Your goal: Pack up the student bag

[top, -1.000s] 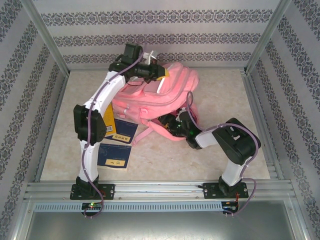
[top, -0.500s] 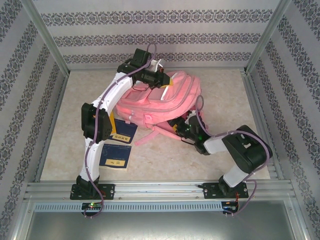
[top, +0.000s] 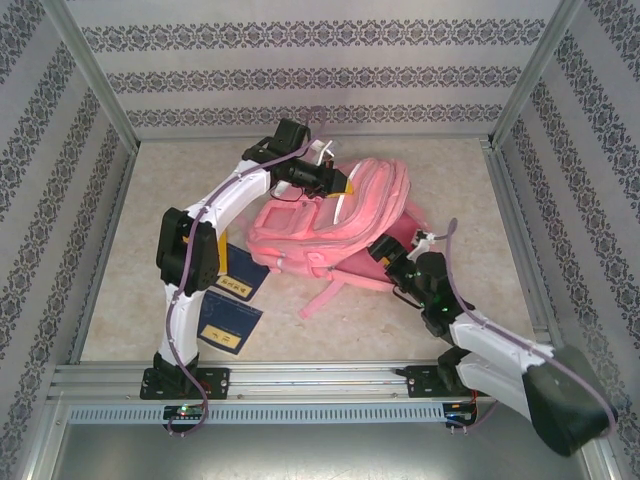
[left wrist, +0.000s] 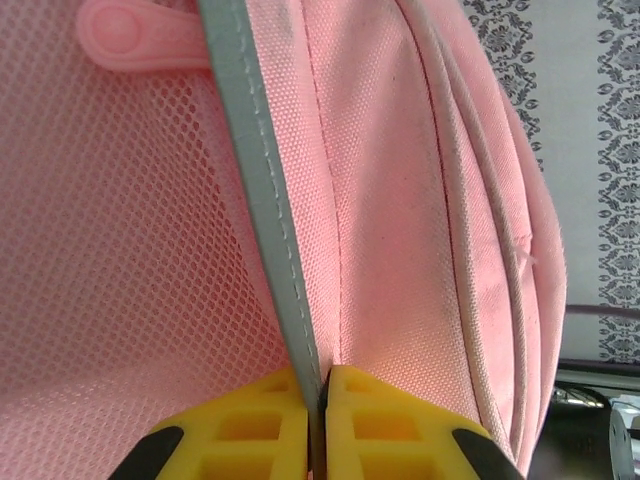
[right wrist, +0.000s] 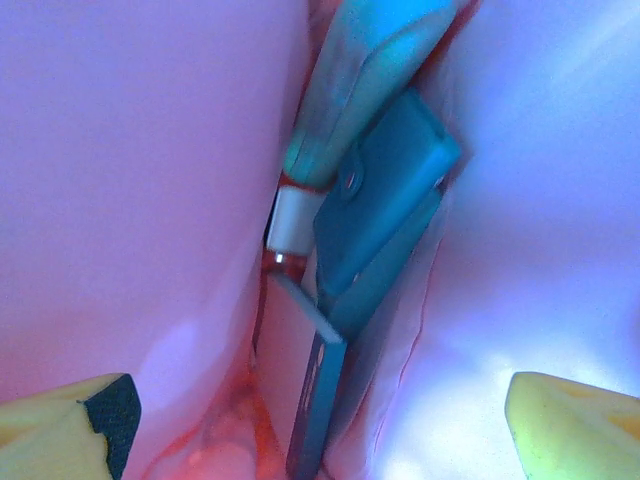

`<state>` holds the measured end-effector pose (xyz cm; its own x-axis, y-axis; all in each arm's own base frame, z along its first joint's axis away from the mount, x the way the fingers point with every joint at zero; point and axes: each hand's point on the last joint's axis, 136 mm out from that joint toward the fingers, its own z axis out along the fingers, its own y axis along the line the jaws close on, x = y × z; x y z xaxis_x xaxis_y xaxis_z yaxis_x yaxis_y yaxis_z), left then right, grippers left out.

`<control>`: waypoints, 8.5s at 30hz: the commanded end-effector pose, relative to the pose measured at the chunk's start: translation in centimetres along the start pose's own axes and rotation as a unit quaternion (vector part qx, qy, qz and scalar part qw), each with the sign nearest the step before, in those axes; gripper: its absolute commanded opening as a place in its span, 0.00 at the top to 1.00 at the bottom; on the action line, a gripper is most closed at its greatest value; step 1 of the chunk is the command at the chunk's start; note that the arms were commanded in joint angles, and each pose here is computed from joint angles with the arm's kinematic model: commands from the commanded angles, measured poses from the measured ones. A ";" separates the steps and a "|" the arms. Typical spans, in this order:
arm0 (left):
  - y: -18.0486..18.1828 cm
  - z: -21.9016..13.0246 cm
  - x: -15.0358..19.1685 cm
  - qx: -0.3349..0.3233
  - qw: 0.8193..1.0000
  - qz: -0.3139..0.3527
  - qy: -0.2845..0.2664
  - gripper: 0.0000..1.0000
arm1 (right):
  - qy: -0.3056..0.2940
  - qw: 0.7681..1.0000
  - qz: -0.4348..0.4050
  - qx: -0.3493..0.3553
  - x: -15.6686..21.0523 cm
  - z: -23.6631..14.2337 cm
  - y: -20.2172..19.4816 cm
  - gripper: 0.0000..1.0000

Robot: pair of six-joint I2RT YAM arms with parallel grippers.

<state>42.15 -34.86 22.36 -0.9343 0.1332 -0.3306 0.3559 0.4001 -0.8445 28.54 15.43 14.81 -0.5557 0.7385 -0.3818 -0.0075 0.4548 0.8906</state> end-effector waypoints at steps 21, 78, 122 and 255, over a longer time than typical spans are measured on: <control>5.7 0.8 -1.9 -0.096 0.995 -0.001 -0.032 0.73 | -0.044 0.985 -0.028 0.162 -3.3 -5.1 -5.2 0.73; 19.8 -10.9 28.5 -0.377 0.846 -0.360 -0.116 0.35 | 0.224 0.858 -0.414 0.204 1.7 11.0 5.9 0.97; 16.6 -9.9 30.7 -0.230 0.911 -0.320 -0.123 0.35 | 0.633 0.753 -0.176 -0.023 25.1 8.9 2.0 0.51; 8.0 -13.0 26.4 -0.061 0.945 -0.238 -0.215 0.29 | 0.500 0.857 0.007 -0.121 15.7 8.1 7.9 0.98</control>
<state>19.44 -16.38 10.30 -0.8829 -0.4691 -0.0219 -0.2033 0.4237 -0.8827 25.62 35.12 11.13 -0.9892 -0.1454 -0.0201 -0.0632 0.2982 0.9524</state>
